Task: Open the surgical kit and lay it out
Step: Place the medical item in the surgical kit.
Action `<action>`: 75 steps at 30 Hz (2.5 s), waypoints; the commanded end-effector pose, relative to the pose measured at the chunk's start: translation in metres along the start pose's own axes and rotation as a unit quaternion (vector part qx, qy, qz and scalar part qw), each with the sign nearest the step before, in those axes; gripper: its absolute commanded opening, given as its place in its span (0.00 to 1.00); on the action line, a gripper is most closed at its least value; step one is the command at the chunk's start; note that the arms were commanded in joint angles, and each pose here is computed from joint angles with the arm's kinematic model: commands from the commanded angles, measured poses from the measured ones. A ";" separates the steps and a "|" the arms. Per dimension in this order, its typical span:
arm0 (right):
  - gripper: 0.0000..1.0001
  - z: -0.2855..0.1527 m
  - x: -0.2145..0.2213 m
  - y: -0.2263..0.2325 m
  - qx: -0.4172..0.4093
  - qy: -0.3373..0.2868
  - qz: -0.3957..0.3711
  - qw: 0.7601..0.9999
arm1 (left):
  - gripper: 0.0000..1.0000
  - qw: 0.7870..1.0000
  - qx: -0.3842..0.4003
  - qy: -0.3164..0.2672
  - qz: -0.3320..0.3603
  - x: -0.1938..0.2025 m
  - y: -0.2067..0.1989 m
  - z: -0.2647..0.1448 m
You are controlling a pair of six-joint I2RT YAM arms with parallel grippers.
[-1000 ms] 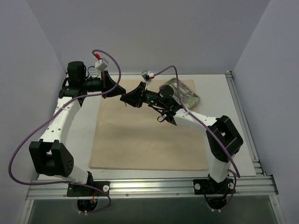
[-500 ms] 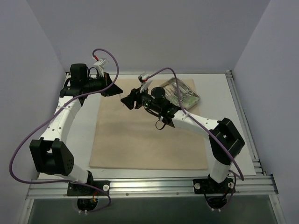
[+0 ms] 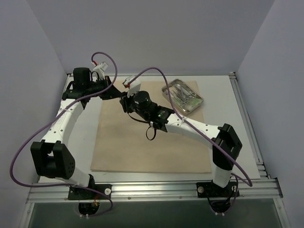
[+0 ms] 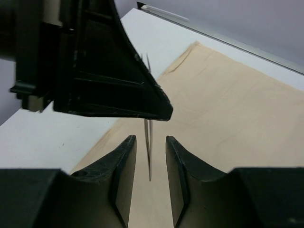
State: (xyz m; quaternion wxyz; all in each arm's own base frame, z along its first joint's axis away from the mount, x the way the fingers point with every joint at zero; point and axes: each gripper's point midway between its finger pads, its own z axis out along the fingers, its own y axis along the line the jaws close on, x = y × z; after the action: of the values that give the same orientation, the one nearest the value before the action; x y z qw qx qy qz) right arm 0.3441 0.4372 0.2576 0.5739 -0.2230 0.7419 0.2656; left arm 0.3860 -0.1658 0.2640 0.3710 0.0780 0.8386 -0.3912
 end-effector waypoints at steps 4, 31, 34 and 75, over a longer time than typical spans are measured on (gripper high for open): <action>0.28 0.013 0.014 -0.014 0.034 0.031 -0.016 0.999 | 0.02 1.000 0.005 -0.009 -0.009 -0.004 -0.008 0.001; 0.00 -0.018 0.146 -0.022 0.147 0.168 0.203 0.953 | 0.94 0.982 -0.127 0.012 0.137 -0.003 0.044 -0.042; 0.00 -0.038 0.180 -0.025 0.193 0.197 0.213 0.937 | 0.94 0.984 -0.127 0.005 0.123 -0.004 0.060 -0.058; 0.20 -0.070 0.262 -0.024 0.240 0.280 0.187 0.911 | 0.94 0.987 -0.104 -0.005 0.121 -0.001 0.064 -0.068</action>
State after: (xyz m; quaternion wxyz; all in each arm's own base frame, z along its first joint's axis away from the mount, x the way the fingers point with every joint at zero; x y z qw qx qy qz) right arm 0.2429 0.3743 0.0143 0.3112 0.0028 0.9406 0.1354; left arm 0.3770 -0.0694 0.2462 0.4163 0.1235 0.8673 -0.2435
